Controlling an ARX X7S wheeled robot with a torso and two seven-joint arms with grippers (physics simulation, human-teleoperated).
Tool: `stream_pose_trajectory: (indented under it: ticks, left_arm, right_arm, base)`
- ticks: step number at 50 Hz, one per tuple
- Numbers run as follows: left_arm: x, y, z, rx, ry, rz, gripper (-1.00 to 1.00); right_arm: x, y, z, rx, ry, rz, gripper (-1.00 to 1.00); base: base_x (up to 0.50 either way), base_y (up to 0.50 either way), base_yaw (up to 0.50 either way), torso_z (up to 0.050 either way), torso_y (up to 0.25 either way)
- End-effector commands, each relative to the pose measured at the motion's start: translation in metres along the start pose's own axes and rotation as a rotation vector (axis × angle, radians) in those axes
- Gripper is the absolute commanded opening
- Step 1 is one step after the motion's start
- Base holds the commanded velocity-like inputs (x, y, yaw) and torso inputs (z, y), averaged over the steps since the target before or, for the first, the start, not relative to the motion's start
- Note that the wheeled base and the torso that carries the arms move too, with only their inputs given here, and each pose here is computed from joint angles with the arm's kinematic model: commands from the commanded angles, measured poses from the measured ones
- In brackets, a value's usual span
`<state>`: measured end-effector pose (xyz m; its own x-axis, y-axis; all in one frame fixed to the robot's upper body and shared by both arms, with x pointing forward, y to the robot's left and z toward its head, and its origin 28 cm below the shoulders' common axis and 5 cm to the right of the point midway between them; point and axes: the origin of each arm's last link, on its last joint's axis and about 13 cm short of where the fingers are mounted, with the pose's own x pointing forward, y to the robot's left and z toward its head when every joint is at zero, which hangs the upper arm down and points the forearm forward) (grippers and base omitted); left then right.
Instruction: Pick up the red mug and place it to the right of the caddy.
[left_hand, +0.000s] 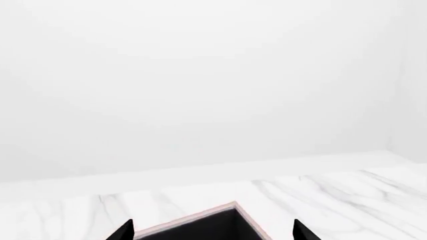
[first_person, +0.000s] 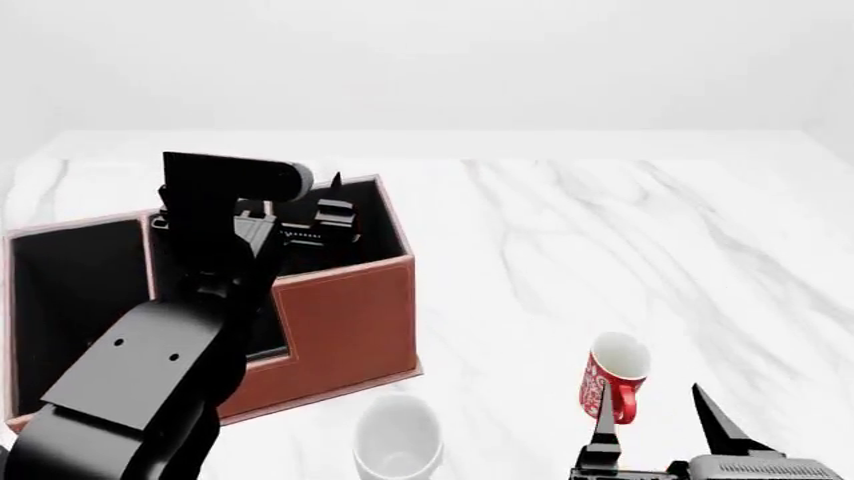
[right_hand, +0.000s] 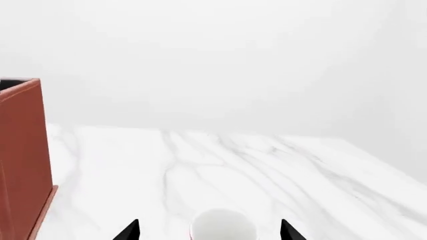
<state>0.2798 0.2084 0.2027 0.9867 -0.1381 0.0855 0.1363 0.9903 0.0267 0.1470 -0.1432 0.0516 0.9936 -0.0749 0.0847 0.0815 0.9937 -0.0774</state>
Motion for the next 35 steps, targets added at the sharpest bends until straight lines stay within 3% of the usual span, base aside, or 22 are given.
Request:
stream_pose_trajectory:
  ticks: [1,35]
  left_arm:
    - [-0.001,-0.001,0.0,0.004,-0.001,0.001,1.0]
    - [0.0,-0.002,0.002,0.006,-0.005,-0.003,1.0]
  right_arm:
    - [-0.021,-0.007,-0.01,-0.025,0.029,-0.018,1.0]
    - [-0.011,-0.006,-0.035,-0.009,0.182,-0.033,1.0]
  base:
    - [0.0,0.0,0.0,0.0,0.0]
    - [0.0,0.0,0.0,0.0,0.0]
